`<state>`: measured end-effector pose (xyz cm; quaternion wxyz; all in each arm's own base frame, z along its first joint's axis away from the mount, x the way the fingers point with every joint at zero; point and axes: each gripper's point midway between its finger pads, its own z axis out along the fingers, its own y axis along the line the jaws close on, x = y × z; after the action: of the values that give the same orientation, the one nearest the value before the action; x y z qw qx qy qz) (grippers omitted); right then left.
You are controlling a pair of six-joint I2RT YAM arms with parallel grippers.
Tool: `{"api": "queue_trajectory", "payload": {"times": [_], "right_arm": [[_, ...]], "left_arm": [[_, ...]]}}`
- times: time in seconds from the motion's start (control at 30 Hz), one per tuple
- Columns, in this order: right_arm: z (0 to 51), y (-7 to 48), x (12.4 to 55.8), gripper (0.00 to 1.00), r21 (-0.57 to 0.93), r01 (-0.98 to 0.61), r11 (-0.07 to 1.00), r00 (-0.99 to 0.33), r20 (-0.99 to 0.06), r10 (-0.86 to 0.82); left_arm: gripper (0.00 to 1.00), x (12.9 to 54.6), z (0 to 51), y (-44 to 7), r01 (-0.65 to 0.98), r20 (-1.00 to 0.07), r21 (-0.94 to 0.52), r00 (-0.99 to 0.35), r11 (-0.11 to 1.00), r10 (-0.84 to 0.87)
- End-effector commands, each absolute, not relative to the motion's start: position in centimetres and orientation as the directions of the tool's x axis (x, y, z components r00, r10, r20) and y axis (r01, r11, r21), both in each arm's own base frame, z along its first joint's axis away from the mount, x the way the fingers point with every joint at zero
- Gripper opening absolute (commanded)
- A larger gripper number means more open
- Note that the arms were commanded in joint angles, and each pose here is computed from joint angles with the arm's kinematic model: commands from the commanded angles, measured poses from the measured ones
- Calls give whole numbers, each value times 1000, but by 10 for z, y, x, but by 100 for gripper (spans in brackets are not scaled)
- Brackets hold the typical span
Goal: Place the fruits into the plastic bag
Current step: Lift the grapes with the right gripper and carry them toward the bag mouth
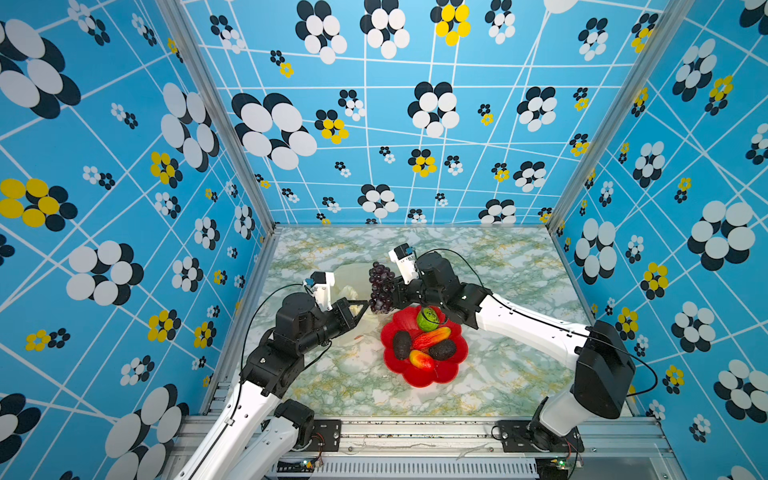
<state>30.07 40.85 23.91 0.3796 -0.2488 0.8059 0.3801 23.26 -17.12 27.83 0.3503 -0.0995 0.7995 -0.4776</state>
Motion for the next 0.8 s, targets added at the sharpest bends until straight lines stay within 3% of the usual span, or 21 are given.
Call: {"api": "queue_trajectory", "payload": {"times": [0.0, 0.3, 0.53, 0.77], "right_arm": [[259, 431, 291, 4, 465, -721, 513, -579, -812, -78], [229, 430, 275, 4, 483, -710, 513, -618, -776, -126], [201, 415, 289, 3, 429, -630, 648, -664, -730, -162], [208, 419, 328, 2, 423, -535, 731, -670, -740, -61]], "left_arm": [[0, 234, 304, -177, 243, -493, -841, -713, 482, -500], [0, 240, 317, -179, 272, -509, -839, -697, 471, -505], [0, 235, 336, -178, 332, -545, -828, -663, 451, -513], [0, 226, 320, -191, 332, -503, -854, -721, 400, -477]]}}
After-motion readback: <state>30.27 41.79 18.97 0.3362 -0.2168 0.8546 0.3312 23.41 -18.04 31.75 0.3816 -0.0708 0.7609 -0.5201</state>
